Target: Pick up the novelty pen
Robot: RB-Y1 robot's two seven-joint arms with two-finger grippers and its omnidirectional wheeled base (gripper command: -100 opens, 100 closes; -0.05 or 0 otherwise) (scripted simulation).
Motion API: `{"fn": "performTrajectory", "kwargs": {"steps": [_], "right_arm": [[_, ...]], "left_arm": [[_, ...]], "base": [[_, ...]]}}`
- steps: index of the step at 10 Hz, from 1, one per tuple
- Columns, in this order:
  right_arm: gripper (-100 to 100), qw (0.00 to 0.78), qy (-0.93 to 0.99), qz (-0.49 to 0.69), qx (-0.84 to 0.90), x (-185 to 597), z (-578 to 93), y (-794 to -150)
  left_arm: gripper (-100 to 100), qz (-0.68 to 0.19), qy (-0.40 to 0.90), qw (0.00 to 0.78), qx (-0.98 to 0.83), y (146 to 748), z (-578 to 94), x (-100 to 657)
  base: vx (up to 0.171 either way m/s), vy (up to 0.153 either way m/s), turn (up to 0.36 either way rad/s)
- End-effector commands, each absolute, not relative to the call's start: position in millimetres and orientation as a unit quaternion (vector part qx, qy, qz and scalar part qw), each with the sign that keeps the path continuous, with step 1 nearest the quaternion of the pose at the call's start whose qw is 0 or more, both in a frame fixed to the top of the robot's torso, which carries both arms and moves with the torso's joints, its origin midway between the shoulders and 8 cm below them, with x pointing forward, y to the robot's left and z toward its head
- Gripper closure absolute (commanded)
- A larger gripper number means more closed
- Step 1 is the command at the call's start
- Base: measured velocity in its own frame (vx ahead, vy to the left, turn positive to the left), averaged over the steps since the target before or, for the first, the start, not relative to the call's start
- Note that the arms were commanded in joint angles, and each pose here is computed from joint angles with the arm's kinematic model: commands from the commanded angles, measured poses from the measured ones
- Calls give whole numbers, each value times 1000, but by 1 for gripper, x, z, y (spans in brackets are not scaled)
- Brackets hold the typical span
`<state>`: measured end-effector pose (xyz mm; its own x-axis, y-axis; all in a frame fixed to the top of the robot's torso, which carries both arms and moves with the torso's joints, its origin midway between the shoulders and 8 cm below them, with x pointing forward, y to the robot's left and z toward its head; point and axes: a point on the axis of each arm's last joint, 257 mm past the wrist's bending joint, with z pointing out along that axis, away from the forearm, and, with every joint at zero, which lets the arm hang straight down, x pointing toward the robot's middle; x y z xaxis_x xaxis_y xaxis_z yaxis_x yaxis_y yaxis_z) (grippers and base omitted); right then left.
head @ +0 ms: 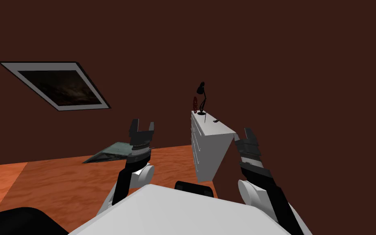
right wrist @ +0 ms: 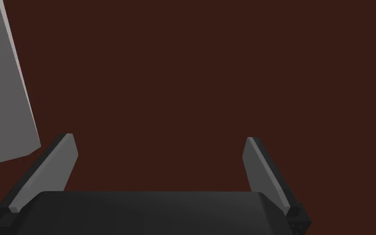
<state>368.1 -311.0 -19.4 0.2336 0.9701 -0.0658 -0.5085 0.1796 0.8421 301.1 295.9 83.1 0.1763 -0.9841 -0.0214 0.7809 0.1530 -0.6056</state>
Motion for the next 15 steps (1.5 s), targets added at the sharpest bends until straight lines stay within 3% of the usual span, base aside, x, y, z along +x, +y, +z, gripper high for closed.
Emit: {"fn": "performTrajectory", "kwargs": {"steps": [1,9,15], "right_arm": [[-100,703,335,520,350,368,-21,-312],[-100,773,456,337,284,350,-43,-365],[-100,800,547,127,211,314,-51,-428]], "left_arm": [[0,-605,213,729,-239,296,83,301],[0,-605,213,729,-239,296,83,301],[0,-605,213,729,-239,296,83,301]], "base": [[-10,8,-54],[-83,83,-158],[-42,145,-190]]}}
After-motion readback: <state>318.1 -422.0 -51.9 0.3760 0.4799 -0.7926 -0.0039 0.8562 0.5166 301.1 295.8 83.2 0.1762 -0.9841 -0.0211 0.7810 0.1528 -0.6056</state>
